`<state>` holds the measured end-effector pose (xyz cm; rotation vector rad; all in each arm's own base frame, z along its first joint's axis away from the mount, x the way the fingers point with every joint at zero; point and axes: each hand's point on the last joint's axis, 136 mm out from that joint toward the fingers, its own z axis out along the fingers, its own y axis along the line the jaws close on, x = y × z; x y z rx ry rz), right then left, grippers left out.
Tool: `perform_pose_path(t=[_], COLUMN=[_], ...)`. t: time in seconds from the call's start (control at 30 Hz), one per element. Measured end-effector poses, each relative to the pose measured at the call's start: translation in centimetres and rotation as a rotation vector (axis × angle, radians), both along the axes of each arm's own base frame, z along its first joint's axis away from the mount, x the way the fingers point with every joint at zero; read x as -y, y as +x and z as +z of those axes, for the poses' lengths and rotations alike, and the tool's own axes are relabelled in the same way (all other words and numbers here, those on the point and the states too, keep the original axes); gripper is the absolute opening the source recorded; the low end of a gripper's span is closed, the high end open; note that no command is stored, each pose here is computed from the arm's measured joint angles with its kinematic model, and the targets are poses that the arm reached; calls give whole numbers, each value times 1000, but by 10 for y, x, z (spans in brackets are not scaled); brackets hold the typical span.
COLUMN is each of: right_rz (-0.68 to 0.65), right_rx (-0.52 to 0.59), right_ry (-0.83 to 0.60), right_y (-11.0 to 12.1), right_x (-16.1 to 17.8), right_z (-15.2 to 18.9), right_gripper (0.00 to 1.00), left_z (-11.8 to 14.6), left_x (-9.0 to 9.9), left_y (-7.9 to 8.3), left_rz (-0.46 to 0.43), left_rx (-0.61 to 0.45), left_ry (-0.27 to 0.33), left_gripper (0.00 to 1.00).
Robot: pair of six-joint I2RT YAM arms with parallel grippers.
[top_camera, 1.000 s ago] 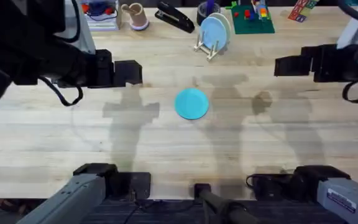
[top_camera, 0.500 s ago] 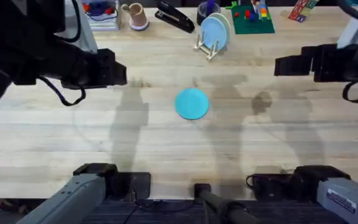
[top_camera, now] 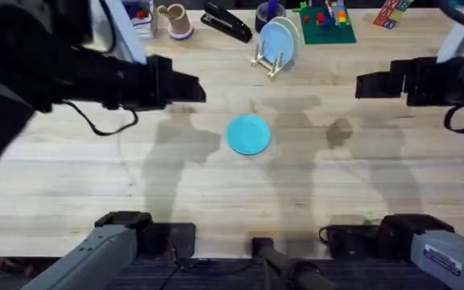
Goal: Pick up the plates from the table one by one and place each into a slot on the dish rack.
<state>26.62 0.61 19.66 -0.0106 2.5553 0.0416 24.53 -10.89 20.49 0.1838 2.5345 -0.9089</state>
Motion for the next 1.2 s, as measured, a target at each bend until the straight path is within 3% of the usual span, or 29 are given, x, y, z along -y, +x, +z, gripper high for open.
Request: perform_pose_path(t=[0.23,0.37,0.8,1.2], right_rz=[0,0,0,0], right_rx=[-1,-11,-17,-18], right_ry=[0,0,0,0], right_y=[0,-2,-3,-4], right_x=[0,0,0,0], right_z=[0,-1,-2,-2], right_gripper=[993,994,994,995], left_z=[-27,-49,-81,-112], left_x=[19,25,31,34], left_y=[4,-6,-15,0], left_rz=[-77,-103,-132,-132], left_rx=[57,34,53,-24], left_ry=[-125,-174,-226,-258], left_gripper=[42,42,42,42])
